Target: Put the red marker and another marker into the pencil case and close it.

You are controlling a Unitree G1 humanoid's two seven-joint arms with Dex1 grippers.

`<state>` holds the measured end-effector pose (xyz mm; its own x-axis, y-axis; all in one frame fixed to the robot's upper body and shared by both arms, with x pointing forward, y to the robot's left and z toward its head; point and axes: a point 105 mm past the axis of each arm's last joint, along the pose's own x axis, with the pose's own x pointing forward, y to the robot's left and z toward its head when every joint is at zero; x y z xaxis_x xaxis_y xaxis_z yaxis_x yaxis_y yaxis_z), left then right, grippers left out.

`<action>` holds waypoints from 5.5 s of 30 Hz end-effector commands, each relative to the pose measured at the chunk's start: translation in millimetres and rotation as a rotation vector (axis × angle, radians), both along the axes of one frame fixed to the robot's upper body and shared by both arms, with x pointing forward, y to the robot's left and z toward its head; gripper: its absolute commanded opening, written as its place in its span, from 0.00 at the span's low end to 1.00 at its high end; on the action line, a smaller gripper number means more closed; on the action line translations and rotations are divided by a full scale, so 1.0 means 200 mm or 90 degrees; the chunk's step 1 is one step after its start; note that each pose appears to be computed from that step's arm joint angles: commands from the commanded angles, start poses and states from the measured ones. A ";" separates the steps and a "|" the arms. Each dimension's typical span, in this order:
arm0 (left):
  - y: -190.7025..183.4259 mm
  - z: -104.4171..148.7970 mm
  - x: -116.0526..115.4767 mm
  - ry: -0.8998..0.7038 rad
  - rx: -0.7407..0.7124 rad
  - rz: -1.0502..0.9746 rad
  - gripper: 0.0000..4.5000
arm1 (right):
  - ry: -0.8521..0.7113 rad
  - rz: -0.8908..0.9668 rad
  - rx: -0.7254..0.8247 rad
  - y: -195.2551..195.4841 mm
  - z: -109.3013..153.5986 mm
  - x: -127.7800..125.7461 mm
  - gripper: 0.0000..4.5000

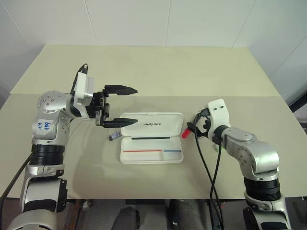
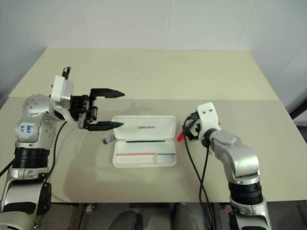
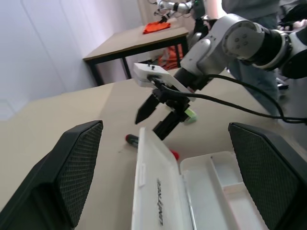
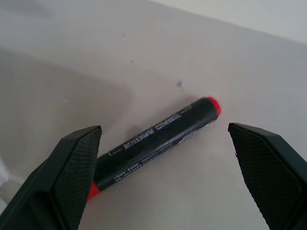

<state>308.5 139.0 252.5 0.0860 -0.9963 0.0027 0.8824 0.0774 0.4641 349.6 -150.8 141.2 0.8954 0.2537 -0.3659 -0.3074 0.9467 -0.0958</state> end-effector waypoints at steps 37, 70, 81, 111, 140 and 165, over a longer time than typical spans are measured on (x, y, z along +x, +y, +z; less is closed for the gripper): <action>-0.03 0.06 -0.06 -0.034 -0.049 -0.001 0.99 | 0.034 -0.053 0.013 0.02 0.01 0.08 1.00; -0.12 -0.05 -0.21 0.084 -0.068 -0.134 1.00 | -0.056 0.007 -0.100 -0.18 0.14 0.01 0.12; -0.15 -0.08 -0.22 0.090 -0.058 -0.148 1.00 | -0.236 0.150 -0.080 -0.08 0.41 -0.07 0.12; 0.06 -0.21 -0.28 0.098 0.001 -0.011 1.00 | -0.098 0.675 -0.086 0.24 0.43 -0.52 0.12; 0.20 -0.31 -0.32 0.102 0.044 0.090 1.00 | -0.106 0.831 -0.270 0.63 0.13 -0.31 0.12; 0.13 -0.28 -0.27 0.083 0.023 0.062 1.00 | -0.111 0.839 -0.240 0.63 0.19 -0.37 0.84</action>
<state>252.8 167.4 191.9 0.1820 -0.9814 -0.0614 0.9340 0.1530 0.3228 281.3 -22.6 166.2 0.1094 0.8344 -0.5402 -0.9153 -0.1273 -0.3821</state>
